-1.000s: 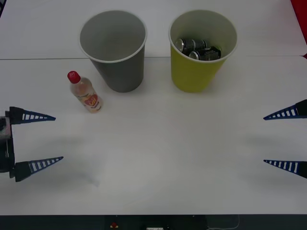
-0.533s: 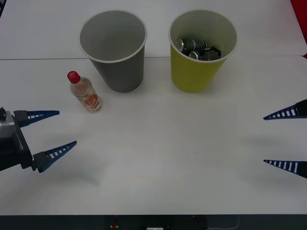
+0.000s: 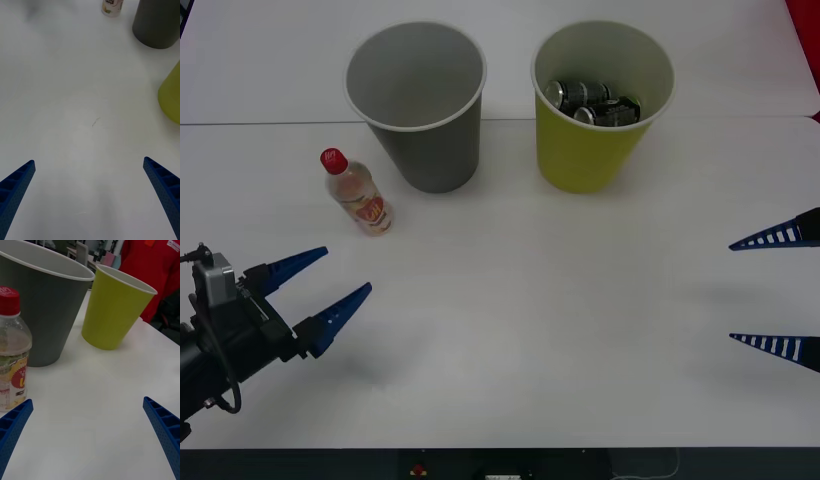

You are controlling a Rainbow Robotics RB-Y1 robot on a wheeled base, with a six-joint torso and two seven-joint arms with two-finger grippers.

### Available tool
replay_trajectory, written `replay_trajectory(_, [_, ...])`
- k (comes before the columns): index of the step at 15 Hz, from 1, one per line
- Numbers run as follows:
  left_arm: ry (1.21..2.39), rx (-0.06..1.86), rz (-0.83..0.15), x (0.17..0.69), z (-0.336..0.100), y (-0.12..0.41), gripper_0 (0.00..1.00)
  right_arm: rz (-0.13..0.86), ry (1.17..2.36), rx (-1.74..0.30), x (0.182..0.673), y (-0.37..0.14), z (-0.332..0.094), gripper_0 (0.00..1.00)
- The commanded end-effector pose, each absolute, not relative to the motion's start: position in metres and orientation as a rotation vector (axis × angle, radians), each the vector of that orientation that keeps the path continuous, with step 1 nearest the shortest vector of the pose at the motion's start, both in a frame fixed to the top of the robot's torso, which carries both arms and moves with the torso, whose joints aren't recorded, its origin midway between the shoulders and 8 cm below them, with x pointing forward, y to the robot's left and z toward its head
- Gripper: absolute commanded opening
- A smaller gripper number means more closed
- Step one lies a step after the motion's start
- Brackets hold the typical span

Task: Put the can into the green bin and the plastic bottle into the gray bin

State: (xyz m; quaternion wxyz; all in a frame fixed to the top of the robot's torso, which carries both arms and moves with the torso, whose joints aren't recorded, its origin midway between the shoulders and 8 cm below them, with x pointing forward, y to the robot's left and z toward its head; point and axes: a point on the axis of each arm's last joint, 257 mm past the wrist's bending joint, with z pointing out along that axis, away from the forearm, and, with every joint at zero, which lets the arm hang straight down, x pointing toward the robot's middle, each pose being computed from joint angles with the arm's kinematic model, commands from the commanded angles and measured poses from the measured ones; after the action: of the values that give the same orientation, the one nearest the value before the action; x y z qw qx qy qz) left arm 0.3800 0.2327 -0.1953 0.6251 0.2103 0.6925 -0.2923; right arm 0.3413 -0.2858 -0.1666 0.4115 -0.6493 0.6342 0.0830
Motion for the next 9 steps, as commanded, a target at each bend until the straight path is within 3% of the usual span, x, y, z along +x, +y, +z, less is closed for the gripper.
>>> replay_trajectory(1, [1.586, 0.308, -0.685, 0.394, -0.196, 0.233, 1.0, 0.209, 1.596, -1.634, 0.341, -0.286, -0.167, 1.0])
replay_trajectory(9, [1.613, -0.014, -0.583, 0.426, -0.206, 0.277, 1.0, 0.209, 1.596, -1.634, 0.341, -0.286, -0.167, 1.0])
